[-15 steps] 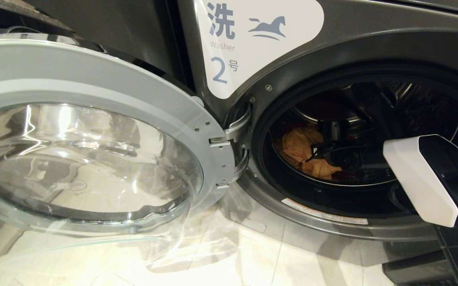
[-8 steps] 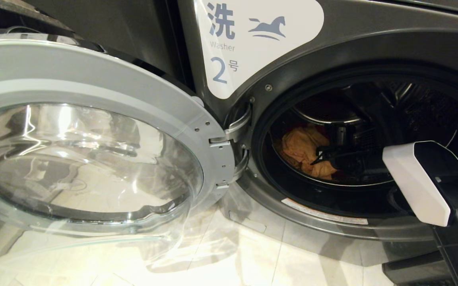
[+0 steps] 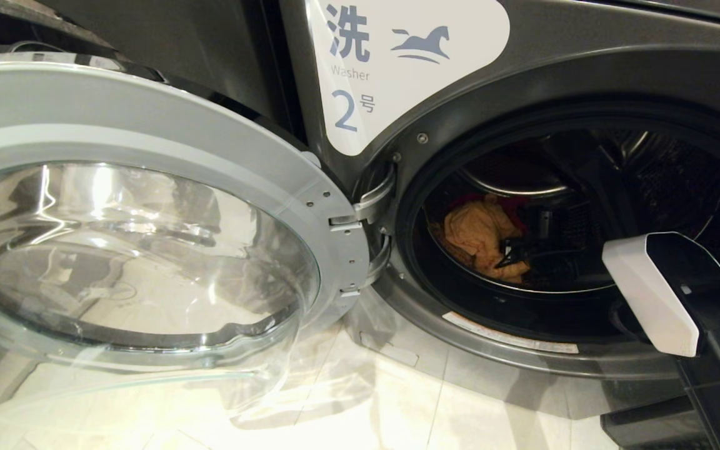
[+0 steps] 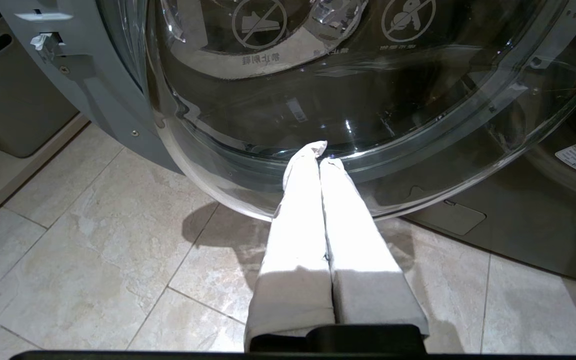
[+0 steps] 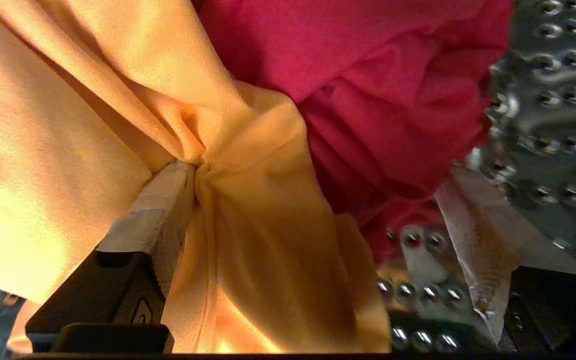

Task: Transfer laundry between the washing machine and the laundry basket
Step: Pick a cloth and place it into the basket

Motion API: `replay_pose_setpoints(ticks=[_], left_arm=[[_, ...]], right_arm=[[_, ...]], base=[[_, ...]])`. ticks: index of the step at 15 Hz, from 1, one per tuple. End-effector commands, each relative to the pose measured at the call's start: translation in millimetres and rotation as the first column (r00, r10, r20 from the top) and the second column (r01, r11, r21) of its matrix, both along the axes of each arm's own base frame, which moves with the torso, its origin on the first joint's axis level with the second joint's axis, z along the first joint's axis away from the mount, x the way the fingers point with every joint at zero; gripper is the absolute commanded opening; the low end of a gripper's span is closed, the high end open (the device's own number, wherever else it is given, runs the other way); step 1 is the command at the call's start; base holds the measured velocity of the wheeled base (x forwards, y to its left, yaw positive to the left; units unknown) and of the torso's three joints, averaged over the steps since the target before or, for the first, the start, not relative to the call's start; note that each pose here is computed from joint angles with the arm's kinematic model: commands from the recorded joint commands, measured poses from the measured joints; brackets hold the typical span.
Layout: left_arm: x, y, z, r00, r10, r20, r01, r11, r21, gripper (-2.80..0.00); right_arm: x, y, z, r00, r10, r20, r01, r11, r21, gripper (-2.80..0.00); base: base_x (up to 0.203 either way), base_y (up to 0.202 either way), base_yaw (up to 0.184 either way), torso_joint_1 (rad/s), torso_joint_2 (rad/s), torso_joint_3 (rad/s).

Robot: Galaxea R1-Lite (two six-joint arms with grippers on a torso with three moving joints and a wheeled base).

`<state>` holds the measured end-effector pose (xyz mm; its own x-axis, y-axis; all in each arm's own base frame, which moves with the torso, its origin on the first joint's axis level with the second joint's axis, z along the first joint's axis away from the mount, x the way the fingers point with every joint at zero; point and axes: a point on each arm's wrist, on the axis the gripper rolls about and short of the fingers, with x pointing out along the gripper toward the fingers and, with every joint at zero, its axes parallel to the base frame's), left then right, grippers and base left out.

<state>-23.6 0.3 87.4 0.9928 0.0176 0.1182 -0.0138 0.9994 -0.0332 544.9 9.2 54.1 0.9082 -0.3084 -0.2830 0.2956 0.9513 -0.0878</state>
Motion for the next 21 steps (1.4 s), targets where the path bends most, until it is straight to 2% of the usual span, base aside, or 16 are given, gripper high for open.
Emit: replay_pose_setpoints(ticks=[1,6,7,16,19,21], left_arm=[[3,0,-11,0.999,0.001,-0.040,-0.001,1.000,0.001,-2.80],[3,0,-11,0.999,0.001,-0.040,-0.001,1.000,0.001,-2.80],[3,0,-11,0.999,0.001,-0.040,-0.001,1.000,0.001,-2.80],[3,0,-11,0.999,0.001,-0.040,-0.001,1.000,0.002,-2.80],[3,0,-11,0.999,0.002,-0.040,-0.002,1.000,0.002,-2.80],[3,0,-11,0.999,0.001,-0.040,-0.001,1.000,0.002,-2.80]], right_arm=[[3,-7,-20,1.000,0.001,-0.005,-0.002,1.000,-0.007,0.00],[4,-9,-25,1.000,0.019,-0.016,-0.019,1.000,-0.005,0.00],[4,-9,-26,1.000,0.019,-0.019,-0.019,1.000,-0.005,-2.80],[4,-8,-18,1.000,0.021,-0.001,-0.021,1.000,-0.005,-2.80],[2,-2,8,0.997,0.029,0.067,-0.029,1.000,-0.005,-2.80],[-1,13,30,0.991,0.049,0.123,-0.048,0.999,-0.010,-2.80]], base=[[0.000,0.000,0.000,0.000,0.00,0.000],[0.000,0.000,0.000,0.000,0.00,0.000],[0.000,0.000,0.000,0.000,0.00,0.000],[0.000,0.000,0.000,0.000,0.00,0.000],[0.000,0.000,0.000,0.000,0.00,0.000],[0.000,0.000,0.000,0.000,0.00,0.000]])
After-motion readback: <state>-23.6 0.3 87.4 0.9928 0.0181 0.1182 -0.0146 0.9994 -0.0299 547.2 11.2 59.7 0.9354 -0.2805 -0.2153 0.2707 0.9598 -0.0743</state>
